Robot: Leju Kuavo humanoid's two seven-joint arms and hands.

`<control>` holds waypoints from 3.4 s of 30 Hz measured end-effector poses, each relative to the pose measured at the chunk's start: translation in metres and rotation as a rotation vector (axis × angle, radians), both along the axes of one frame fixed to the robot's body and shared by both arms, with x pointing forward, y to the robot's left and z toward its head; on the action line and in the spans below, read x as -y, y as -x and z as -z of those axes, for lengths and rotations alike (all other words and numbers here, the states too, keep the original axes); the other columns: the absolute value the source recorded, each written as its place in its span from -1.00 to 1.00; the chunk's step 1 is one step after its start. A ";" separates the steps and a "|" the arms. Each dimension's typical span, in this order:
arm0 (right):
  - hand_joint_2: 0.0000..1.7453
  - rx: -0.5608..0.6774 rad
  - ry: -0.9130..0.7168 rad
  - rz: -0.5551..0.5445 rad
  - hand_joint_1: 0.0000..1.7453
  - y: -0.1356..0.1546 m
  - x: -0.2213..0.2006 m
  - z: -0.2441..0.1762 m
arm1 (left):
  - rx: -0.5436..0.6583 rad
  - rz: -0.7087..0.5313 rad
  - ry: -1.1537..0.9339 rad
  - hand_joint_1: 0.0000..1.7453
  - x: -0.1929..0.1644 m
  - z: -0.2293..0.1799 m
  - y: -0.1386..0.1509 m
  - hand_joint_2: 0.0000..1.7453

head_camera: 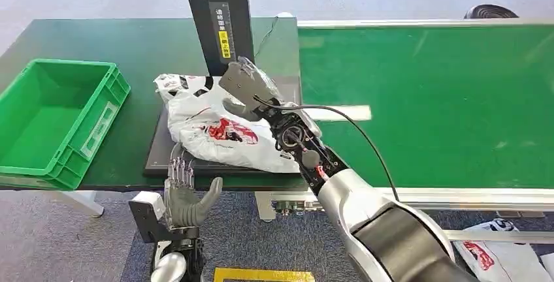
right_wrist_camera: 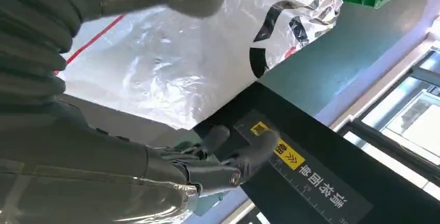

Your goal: Moved the parcel from conveyor to table for the left to box.

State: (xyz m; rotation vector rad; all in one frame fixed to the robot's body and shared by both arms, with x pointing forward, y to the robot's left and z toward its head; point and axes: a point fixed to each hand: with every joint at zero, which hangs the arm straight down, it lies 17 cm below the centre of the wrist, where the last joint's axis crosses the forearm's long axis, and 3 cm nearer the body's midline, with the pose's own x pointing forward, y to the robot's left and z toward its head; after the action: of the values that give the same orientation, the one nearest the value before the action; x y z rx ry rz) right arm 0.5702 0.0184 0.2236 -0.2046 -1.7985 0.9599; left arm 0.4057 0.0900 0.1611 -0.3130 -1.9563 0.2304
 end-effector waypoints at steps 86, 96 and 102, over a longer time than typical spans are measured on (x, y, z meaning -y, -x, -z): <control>1.00 0.238 -0.731 0.226 -1.00 0.210 0.170 0.028 | 0.076 0.289 -1.217 -1.00 -0.146 -0.228 -0.196 1.00; 1.00 0.242 -0.755 0.222 -1.00 0.207 0.170 0.023 | -0.017 0.476 -1.472 -1.00 -0.103 -0.183 -0.198 1.00; 1.00 0.237 -0.766 0.222 -1.00 0.206 0.170 0.022 | -0.048 0.609 -1.523 -1.00 -0.080 -0.147 -0.187 1.00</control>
State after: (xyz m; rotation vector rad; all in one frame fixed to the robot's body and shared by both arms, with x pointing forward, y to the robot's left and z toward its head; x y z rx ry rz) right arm 0.3640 -0.1515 0.2011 -0.0285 -2.1767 0.0519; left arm 0.5929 0.1700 0.3084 0.1376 -1.4012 -1.5393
